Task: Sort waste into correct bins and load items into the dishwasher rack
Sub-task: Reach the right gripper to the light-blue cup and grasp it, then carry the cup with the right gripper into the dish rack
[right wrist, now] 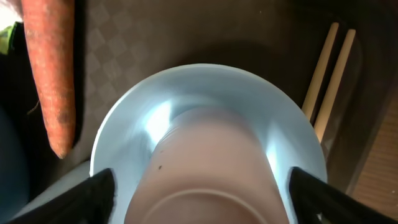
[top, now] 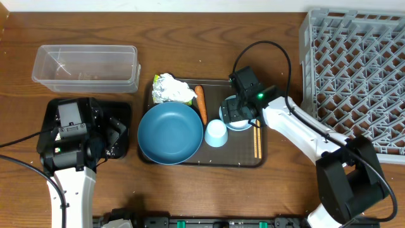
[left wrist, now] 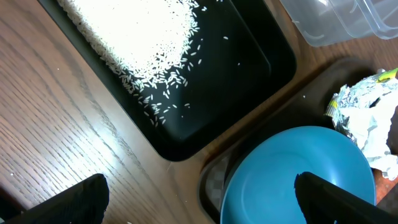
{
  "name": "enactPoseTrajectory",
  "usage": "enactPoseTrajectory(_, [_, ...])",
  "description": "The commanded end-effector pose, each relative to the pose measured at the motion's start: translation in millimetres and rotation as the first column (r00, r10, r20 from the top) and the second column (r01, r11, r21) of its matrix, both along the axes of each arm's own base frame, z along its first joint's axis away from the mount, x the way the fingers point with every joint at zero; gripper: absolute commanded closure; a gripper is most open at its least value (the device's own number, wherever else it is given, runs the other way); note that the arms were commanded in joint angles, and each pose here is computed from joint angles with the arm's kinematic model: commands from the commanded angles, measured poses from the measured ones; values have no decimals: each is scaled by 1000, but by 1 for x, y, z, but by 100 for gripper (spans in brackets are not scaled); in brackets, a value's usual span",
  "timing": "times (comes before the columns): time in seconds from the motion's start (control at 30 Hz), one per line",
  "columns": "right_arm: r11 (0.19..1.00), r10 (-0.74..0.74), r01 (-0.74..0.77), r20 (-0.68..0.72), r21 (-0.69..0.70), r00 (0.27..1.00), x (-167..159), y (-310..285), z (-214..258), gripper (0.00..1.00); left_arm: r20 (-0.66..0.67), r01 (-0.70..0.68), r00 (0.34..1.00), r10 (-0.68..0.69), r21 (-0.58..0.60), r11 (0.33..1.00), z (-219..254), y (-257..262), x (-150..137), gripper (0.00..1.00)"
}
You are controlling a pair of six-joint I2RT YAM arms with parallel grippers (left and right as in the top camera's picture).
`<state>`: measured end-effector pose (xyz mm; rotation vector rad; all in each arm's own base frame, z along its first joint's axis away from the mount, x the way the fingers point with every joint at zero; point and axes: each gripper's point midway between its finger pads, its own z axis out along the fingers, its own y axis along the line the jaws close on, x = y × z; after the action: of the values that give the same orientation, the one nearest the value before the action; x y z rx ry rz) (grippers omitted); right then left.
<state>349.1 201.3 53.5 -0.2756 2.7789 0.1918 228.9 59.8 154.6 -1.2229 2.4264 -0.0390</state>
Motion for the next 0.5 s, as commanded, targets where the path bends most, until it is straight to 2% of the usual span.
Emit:
enactPoseTrajectory(0.0, [1000, -14, 14, 22, 0, 1000, 6, 3, 5, 22, 15, -12, 1000, 12, 8, 1000, 7, 3, 3, 2])
enactPoseTrajectory(0.13, [1000, -17, 17, 26, 4, 1000, 6, 3, 8, 25, 15, -12, 1000, 12, 8, 1000, 7, 3, 3, 2])
enactPoseTrajectory(0.23, [1000, -19, 18, 36, 11, 999, 7, 3, 15, 36, 15, -12, 1000, 12, 8, 1000, 7, 3, 3, 2])
enactPoseTrajectory(0.47, [999, -44, 41, 93, 30, 995, 15, -4, 52, 37, 15, -12, 1000, 12, 8, 1000, 7, 3, 3, 2])
